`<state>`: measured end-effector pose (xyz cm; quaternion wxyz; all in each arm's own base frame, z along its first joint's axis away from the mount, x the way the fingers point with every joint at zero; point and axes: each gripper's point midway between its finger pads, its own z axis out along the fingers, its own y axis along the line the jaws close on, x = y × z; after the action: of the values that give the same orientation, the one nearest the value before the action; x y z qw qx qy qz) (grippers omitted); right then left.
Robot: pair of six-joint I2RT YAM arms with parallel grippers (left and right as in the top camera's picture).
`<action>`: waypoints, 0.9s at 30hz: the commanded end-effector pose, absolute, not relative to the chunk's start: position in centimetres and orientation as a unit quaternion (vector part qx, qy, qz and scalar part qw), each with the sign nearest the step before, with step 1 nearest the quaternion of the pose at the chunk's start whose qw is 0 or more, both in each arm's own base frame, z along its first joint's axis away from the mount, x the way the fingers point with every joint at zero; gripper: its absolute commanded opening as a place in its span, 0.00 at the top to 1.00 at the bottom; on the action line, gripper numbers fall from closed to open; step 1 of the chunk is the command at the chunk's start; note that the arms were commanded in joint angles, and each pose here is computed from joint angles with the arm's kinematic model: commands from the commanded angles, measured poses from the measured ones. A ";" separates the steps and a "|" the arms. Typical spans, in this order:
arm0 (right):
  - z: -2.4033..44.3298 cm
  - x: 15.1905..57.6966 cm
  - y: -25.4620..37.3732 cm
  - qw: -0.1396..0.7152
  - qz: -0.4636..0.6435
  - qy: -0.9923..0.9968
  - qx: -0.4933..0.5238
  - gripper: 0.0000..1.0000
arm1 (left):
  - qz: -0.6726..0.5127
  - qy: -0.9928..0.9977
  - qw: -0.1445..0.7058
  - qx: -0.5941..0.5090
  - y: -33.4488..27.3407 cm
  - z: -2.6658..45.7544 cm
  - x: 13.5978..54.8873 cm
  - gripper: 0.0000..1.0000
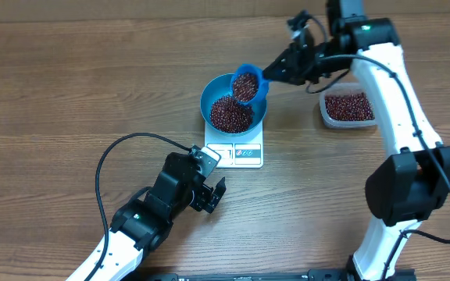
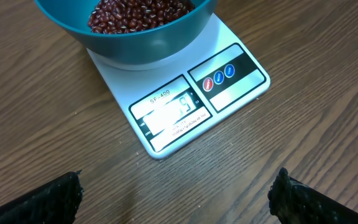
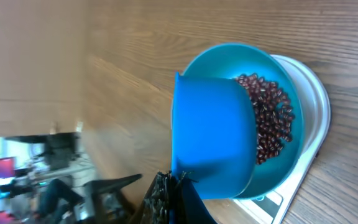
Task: Scoop item into bowl and weigh 150g on scale
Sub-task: 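Lift the filled scoop and carry it left over the teal bowl, then tilt the scoop with the right gripper to pour beans into the bowl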
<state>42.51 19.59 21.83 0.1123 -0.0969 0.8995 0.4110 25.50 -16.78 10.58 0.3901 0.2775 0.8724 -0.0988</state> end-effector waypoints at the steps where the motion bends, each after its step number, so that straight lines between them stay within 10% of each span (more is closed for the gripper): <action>1: 22.3 43.2 20.3 0.149 0.340 0.923 -0.101 0.96 | -0.102 0.869 0.393 0.284 -16.8 10.7 25.4 0.00; 27: 19.5 42.9 22.5 0.236 0.025 0.957 -0.168 0.96 | -0.102 0.869 0.393 0.284 -16.8 10.7 25.4 0.00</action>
<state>42.17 22.93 17.13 0.1981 -0.1737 0.9637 0.0439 25.50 -16.78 10.58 0.3903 0.2774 0.8723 -0.0989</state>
